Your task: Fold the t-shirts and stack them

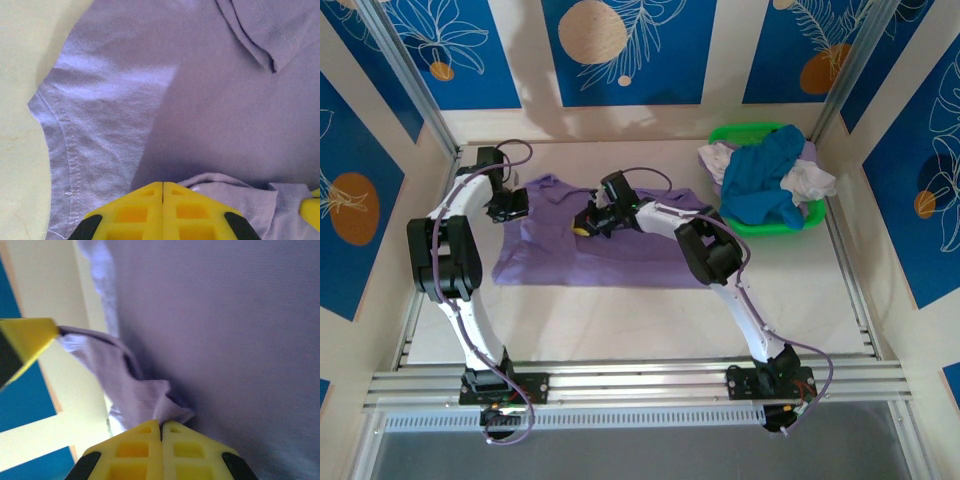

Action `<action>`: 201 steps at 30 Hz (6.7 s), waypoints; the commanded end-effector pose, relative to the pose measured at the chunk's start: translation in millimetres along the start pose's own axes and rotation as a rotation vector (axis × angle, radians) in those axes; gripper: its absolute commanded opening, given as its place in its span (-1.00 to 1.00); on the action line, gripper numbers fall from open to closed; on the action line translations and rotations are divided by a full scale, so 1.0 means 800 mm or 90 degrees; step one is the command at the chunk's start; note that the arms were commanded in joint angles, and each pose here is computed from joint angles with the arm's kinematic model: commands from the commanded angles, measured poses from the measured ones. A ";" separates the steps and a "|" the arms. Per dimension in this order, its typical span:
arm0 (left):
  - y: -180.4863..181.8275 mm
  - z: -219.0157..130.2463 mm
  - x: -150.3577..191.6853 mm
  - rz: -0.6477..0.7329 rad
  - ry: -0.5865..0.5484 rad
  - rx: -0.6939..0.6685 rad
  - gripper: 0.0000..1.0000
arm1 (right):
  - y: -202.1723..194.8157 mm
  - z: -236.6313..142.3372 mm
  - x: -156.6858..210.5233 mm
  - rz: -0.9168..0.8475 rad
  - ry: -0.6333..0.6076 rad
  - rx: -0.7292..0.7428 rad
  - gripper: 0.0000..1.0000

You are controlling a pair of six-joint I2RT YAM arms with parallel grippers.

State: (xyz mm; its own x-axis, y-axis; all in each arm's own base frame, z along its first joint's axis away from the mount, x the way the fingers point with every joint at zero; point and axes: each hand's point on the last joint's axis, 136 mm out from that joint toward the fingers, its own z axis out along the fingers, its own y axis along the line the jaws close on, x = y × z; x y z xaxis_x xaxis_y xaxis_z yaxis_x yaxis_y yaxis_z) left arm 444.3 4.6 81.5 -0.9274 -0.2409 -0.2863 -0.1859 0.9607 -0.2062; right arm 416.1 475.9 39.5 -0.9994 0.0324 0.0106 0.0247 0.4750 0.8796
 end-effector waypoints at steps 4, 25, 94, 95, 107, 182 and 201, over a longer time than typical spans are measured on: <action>0.003 -0.013 -0.022 -0.020 -0.035 0.002 -1.00 | 0.016 -0.030 -0.013 -0.017 -0.066 0.038 -0.86; -0.017 -0.040 0.044 -0.094 -0.021 0.057 -0.02 | -0.017 -0.163 0.072 -0.063 -0.046 0.202 -0.11; -0.041 0.005 0.217 -0.233 0.055 0.061 0.17 | -0.060 -0.173 0.141 0.029 0.077 0.186 -0.04; -0.040 0.010 0.219 -0.233 0.060 0.061 0.17 | -0.065 -0.171 0.142 0.035 0.081 0.189 -0.04; -0.015 0.041 0.259 -0.246 0.115 0.013 0.18 | -0.100 -0.149 0.179 0.078 0.116 0.199 -0.04; -0.033 0.035 -0.007 -0.198 0.005 0.024 -1.00 | -0.115 -0.319 -0.029 -0.127 -0.057 0.578 -0.05; -0.041 0.027 -0.007 -0.191 0.008 0.033 -1.00 | -0.151 -0.269 -0.020 -0.106 -0.010 0.601 -0.22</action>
State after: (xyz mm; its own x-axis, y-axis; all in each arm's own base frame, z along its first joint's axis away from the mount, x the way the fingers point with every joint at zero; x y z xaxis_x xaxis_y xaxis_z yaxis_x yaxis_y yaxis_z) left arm 462.8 -23.3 58.9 -0.8278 -0.5269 -0.1925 -0.4558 0.8318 -0.3169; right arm 424.0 228.2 35.5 -0.9908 -0.0957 -0.0954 -0.1084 0.9843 0.1390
